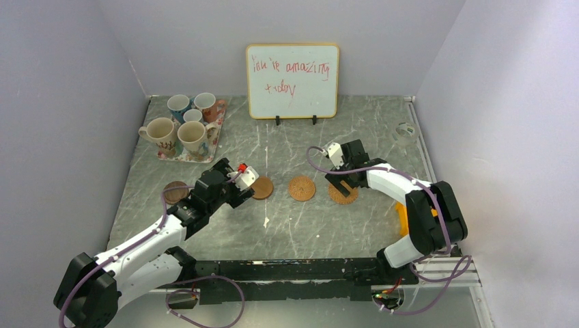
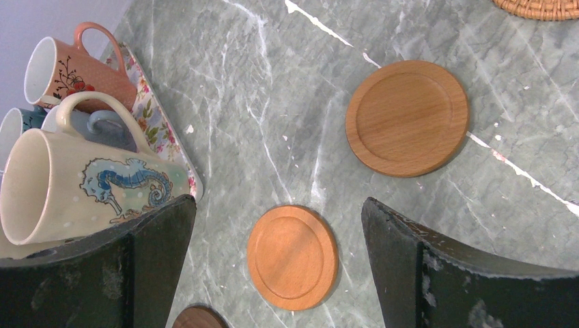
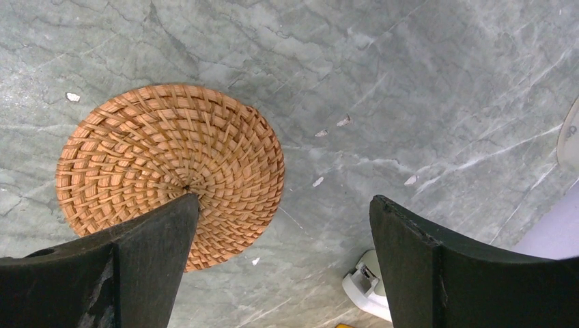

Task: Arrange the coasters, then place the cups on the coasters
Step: Move the coaster to the center of the board, then pick up the cup from the tray.

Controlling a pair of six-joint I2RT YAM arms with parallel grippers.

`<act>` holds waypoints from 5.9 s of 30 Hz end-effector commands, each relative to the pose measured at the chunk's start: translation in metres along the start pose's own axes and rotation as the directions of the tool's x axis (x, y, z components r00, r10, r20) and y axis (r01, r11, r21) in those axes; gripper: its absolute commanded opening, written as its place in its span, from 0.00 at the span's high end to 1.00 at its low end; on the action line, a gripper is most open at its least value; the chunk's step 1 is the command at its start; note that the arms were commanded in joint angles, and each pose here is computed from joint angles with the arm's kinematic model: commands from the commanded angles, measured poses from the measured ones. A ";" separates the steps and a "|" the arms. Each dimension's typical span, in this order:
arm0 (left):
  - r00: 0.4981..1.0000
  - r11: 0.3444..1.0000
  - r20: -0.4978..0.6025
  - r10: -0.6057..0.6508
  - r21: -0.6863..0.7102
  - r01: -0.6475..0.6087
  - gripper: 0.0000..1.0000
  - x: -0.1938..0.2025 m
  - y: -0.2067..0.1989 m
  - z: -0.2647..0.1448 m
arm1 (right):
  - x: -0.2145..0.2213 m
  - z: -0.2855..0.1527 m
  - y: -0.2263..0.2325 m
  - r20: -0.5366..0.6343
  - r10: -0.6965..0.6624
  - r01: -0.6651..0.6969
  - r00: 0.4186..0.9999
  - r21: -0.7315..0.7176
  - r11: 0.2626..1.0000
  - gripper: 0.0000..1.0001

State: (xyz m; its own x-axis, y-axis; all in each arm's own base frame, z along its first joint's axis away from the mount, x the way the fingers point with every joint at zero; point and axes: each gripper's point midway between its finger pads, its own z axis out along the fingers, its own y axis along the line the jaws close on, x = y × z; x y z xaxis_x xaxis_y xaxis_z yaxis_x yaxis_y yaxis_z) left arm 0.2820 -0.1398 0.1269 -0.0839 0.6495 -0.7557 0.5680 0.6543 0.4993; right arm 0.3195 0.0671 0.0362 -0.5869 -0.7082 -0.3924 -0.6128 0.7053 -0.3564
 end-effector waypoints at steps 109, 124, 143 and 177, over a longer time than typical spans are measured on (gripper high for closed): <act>0.970 0.910 0.031 -0.242 -0.340 0.238 0.04 0.019 0.113 -0.032 | -0.154 -0.111 0.076 0.570 0.021 0.184 0.821 -0.299 0.936 0.00; 0.975 0.921 -0.077 -0.208 -0.353 0.168 0.04 -0.043 0.184 0.001 | -0.147 -0.099 0.079 0.551 0.006 0.197 0.835 -0.310 0.930 0.00; 0.958 0.996 -0.281 0.060 -0.050 -0.078 0.04 -0.036 0.190 0.115 | -0.145 -0.096 0.079 0.546 0.003 0.198 0.838 -0.309 0.930 0.00; 0.820 0.937 -0.502 0.275 0.331 -0.111 0.31 0.048 0.181 0.130 | -0.143 -0.094 0.080 0.542 -0.007 0.208 0.840 -0.310 0.928 0.00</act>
State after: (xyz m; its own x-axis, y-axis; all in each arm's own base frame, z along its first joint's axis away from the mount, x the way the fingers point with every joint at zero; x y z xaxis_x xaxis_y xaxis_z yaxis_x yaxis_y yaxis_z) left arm 0.4864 -0.0422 0.1217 -0.3415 0.9018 -0.2648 0.8009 0.4266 0.4202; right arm 0.3031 0.2192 0.1394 -0.2298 -0.5894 -0.7745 -0.8465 0.5137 -0.1397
